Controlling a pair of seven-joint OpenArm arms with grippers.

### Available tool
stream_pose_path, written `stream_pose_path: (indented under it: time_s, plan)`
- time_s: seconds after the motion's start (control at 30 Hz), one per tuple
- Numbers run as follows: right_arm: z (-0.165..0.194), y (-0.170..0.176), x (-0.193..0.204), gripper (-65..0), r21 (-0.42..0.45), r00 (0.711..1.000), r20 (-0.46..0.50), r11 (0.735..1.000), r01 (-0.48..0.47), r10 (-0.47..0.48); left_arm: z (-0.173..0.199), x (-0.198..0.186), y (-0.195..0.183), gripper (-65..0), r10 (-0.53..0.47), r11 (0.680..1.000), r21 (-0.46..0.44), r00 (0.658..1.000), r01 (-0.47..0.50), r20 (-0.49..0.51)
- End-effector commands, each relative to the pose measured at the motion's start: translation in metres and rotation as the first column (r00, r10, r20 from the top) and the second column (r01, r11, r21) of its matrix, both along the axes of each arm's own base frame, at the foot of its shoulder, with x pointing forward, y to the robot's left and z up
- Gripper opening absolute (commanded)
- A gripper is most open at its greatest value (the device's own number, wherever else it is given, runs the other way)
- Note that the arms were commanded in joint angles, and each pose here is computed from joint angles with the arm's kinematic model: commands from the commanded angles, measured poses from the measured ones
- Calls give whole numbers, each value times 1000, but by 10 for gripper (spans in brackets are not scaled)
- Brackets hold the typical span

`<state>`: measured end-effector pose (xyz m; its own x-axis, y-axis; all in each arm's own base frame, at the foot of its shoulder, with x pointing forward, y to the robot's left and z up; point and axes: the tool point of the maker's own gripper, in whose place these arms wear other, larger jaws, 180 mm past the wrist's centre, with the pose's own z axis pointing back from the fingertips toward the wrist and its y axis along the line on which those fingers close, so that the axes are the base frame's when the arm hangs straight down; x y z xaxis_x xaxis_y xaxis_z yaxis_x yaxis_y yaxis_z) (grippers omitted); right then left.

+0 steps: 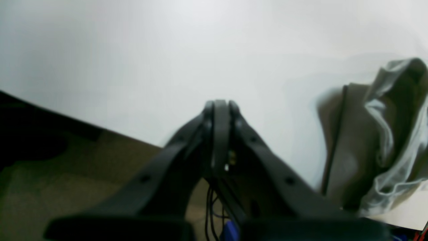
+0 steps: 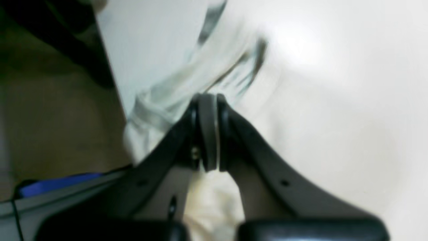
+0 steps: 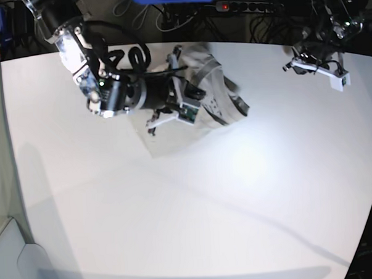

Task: Layout the t-shirt on the table in an organized manner, then fold the t-shirt properly
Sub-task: 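Grasp the folded bundle with both grippers and lift it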

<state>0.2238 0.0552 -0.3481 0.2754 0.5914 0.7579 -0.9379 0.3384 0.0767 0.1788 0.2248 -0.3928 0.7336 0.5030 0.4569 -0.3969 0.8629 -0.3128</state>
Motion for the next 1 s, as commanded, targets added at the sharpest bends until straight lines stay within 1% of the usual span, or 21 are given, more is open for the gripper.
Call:
stream_pose_path:
  time_s: [0.0,0.17,0.2,0.27,0.33,0.4,0.5,0.53,0.57,0.63,0.73,0.8,0.83,0.9,0.93,0.97]
  plan:
    - [4,5,3,-650,47,1000,2,999,0,-1,8,6,2,-647,-7,1000,10,999,6,34]
    - [-40,-2,-1,-650,44,990,-129,998,54,-48,8,6,0,-647,-5,1000,4,999,4,34]
    - [-45,-3,-2,-650,44,988,-145,997,61,-54,8,6,-1,-647,-5,1000,1,999,5,35]
    - [-44,-3,-1,-650,46,988,-142,997,61,-54,9,8,-5,-646,-6,1000,-22,999,7,46]
    - [-27,1,1,-650,69,995,-94,997,46,-39,12,10,-11,-644,-4,998,-63,998,8,67]
    - [1,0,3,-650,81,1000,-3,997,13,-13,16,14,-18,-641,-4,993,-116,995,15,96]
    - [36,2,-2,-650,69,994,106,997,-32,25,24,18,-29,-636,1,980,-196,991,25,136]
    - [46,2,-3,-650,63,990,136,997,-43,34,26,20,-31,-624,3,976,-214,989,28,146]
    - [49,1,-4,-650,53,988,148,997,-48,39,27,21,-34,-603,2,973,-230,988,34,153]
    - [50,-1,-1,-650,30,987,156,998,-46,41,28,21,-39,-539,4,968,-250,987,37,158]
    - [46,-4,0,-650,9,988,151,999,-43,41,28,21,-40,-446,6,966,-257,987,35,160]
    - [45,-9,3,-638,1,988,152,999,-32,32,28,22,-47,-400,2,961,-272,985,45,171]
    - [45,-13,5,-627,-4,988,154,1000,-19,19,29,24,-53,-384,-25,960,-270,982,76,189]
    - [46,-21,12,-608,-5,987,161,1000,11,-10,33,27,-70,-343,-120,950,-255,965,180,235]
    - [47,-24,15,-601,-7,986,163,1000,23,-21,33,28,-77,-314,-165,943,-242,954,227,250]
    - [46,-29,18,-592,-17,986,165,999,37,-33,33,29,-88,-271,-202,932,-245,943,268,263]
